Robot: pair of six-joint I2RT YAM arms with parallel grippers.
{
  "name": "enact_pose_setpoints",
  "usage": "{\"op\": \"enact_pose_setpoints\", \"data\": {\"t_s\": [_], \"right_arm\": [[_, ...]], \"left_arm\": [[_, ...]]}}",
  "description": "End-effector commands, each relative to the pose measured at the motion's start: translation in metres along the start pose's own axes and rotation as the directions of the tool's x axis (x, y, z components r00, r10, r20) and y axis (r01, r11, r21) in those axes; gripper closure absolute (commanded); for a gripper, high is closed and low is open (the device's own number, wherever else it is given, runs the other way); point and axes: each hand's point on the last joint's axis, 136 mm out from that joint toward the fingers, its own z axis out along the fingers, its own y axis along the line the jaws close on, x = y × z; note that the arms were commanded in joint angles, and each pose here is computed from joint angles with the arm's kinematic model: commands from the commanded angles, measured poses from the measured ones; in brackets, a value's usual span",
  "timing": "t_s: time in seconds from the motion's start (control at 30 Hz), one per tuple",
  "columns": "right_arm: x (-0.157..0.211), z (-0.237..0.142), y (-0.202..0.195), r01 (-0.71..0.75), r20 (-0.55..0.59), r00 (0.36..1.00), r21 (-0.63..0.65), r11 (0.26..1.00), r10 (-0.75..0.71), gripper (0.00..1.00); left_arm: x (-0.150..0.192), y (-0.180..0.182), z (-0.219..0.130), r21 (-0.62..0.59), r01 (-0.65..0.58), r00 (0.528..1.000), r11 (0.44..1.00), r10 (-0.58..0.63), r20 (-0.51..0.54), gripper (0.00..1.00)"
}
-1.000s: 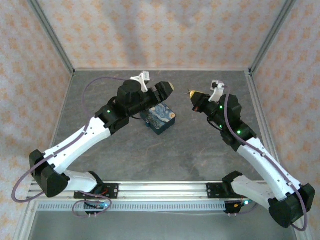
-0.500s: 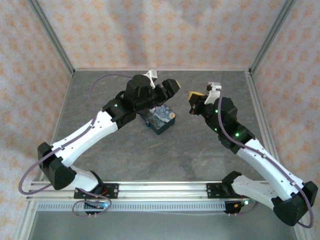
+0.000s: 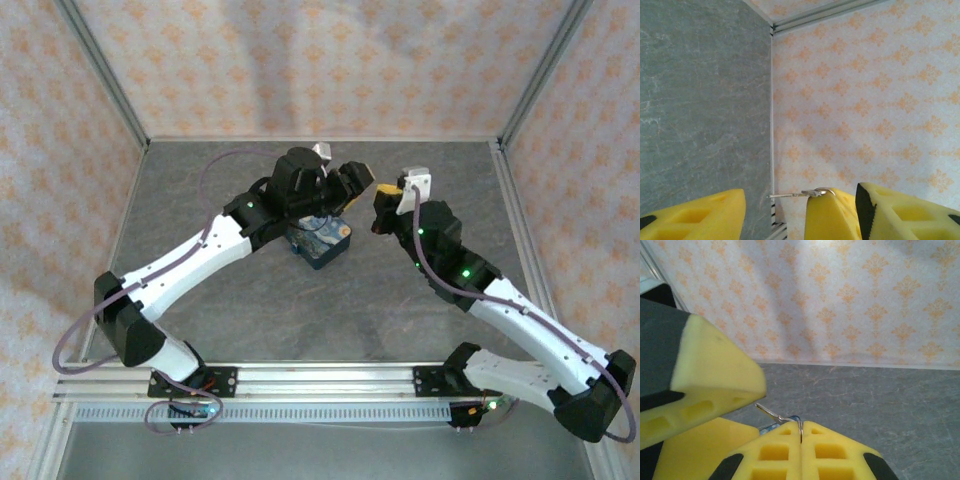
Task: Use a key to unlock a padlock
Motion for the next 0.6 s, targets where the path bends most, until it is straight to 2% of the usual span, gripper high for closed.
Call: {"op": "enact_pose_setpoints", "data": {"t_s": [0.0,0.33,0.57], "right_arm": [[-0.018,-0.003,0.003,0.060,0.058,0.996,0.034,0.998,-0.062,1.00],[-0.017,-0.007,0.009,0.187,0.097,0.976,0.091,0.978,-0.195,1.00],[-0.012,-0.007,0.016,0.313,0.101,0.939,0.142,0.939,-0.328,1.00]], "left_arm": [[0.003,-0.013,-0.003,0.022,0.017,1.000,1.000,-0.017,-0.015,0.42],[0.003,-0.006,-0.004,-0.009,0.022,1.000,1.000,-0.022,-0.013,0.56],[0.001,-0.005,-0.004,-0.009,0.028,1.000,1.000,-0.028,-0.001,0.55]]}}
